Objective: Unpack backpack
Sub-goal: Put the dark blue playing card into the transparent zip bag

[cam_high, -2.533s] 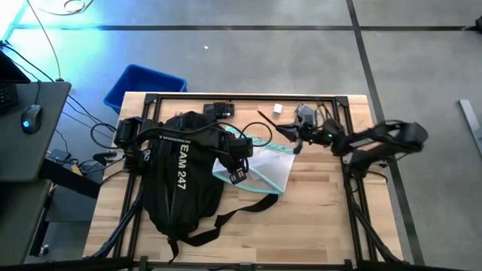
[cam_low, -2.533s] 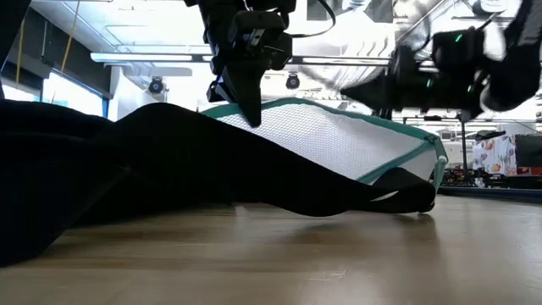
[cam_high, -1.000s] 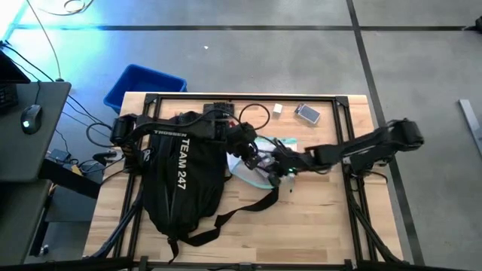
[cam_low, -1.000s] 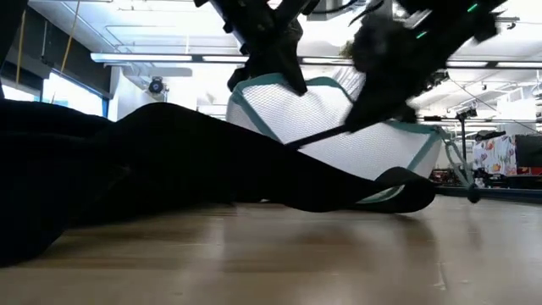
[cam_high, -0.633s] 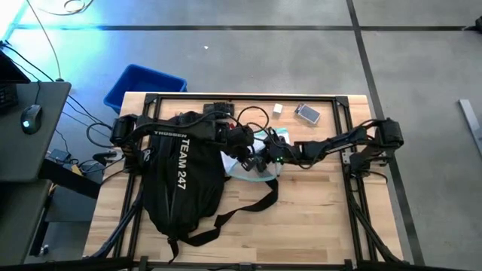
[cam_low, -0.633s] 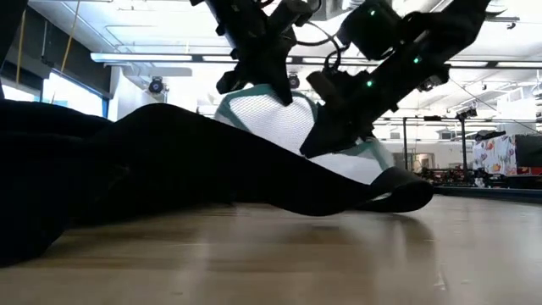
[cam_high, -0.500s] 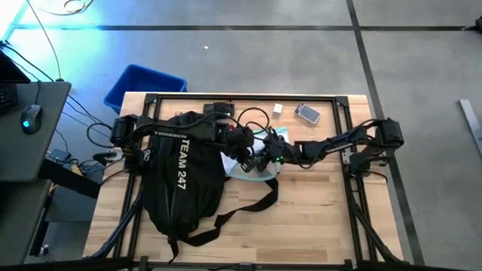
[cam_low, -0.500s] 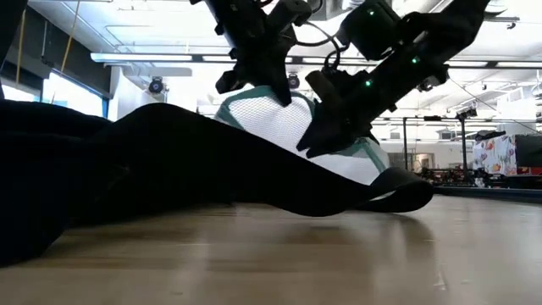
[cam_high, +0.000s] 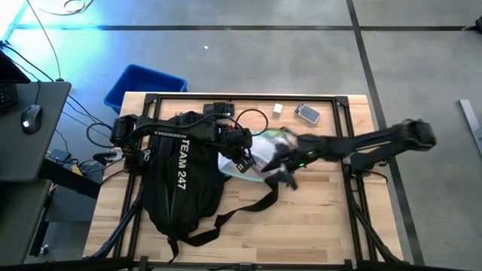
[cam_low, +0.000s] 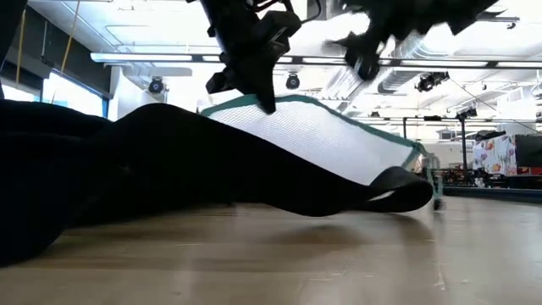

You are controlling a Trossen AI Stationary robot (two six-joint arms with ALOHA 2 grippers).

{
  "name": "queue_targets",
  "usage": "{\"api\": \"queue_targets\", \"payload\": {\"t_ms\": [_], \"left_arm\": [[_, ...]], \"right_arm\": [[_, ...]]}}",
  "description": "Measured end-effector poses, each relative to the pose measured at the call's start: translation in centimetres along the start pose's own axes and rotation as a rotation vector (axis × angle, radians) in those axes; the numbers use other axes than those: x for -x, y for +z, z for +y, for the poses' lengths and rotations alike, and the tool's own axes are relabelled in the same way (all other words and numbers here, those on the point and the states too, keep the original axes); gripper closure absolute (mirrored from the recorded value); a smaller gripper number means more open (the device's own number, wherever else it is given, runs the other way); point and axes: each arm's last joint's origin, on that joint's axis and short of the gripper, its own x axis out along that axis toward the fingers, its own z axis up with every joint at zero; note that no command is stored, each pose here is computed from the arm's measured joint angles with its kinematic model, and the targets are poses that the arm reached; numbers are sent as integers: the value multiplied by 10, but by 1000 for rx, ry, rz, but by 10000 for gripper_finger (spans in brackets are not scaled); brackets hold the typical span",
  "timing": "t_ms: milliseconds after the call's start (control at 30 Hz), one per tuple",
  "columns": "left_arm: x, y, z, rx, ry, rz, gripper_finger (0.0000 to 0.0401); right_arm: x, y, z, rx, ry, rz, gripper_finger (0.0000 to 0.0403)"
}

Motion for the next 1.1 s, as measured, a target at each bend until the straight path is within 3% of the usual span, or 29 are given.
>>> {"api": "queue_targets", "payload": {"t_ms": [100, 167, 233, 333, 433, 567, 733, 967, 1100], "left_arm": [[0, 0, 0, -16, 4, 1, 401], [0, 0, 0, -19, 6, 0, 401], [0, 0, 0, -24, 10, -5, 401], [0, 1, 0, -37, 5, -15, 401], [0, 1, 0, -37, 3, -17, 401], [0, 1, 0, -52, 3, -18, 401], [0, 2, 0, -67, -2, -14, 401], [0, 3, 1, -57, -7, -13, 401], [0, 3, 1, -52, -10, -17, 401]], "right_arm": [[38, 15, 11, 8, -53, -115, 229], [65, 23, 11, -4, -196, -213, 238], [88, 23, 5, -67, -412, -286, 245], [116, 14, -16, -149, -699, -263, 252], [135, 6, -41, -267, -851, -184, 251], [148, -2, -79, -341, -907, -7, 233], [155, -9, -131, -381, -909, 237, 175], [167, 14, -196, -361, -919, 571, 69], [168, 17, -226, -354, -858, 703, 36]]}}
